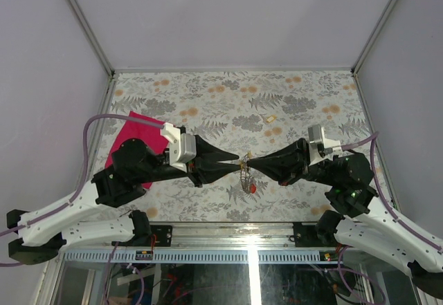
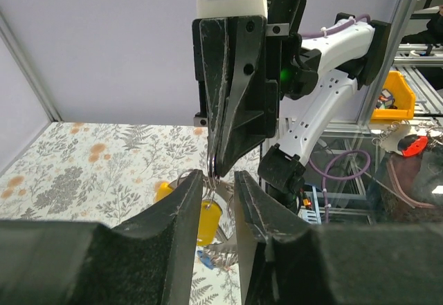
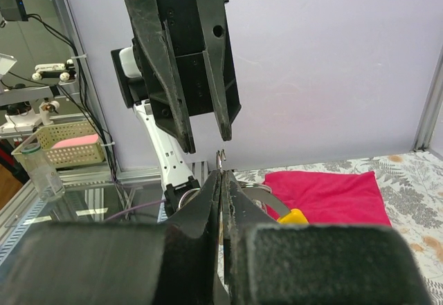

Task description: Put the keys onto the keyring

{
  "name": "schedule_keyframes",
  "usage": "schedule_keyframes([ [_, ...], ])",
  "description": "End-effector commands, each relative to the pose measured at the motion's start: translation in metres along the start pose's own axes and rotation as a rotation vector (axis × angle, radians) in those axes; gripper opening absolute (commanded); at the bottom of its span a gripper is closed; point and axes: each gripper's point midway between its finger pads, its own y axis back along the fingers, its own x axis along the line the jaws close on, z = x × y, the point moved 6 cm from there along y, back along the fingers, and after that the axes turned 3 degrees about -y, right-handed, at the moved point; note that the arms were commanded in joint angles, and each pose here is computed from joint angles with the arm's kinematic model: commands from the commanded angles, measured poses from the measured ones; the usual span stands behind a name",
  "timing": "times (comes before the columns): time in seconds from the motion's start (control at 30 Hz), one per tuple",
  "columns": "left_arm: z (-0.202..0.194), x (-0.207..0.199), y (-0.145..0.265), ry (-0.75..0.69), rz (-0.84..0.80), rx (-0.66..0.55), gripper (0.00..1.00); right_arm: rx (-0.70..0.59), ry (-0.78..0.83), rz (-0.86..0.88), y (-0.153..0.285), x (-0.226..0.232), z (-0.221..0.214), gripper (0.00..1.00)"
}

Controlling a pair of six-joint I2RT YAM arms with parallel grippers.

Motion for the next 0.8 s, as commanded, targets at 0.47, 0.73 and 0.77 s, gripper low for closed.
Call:
schedule_keyframes([
  [0.47,0.000,0.000,-0.011,0.015,-0.014,-0.050,0.26,-0.107,0.085,0.070,-0.001,0.016,0.035,0.00],
  [0.73,-0.002,-0.001,-0.014,0.020,-0.031,-0.040,0.24,-0.113,0.083,0.077,-0.002,0.018,0.037,0.00],
  [0.77,-0.003,-0.001,-0.014,0.021,-0.032,-0.037,0.24,-0.112,0.083,0.077,-0.001,0.018,0.037,0.00],
])
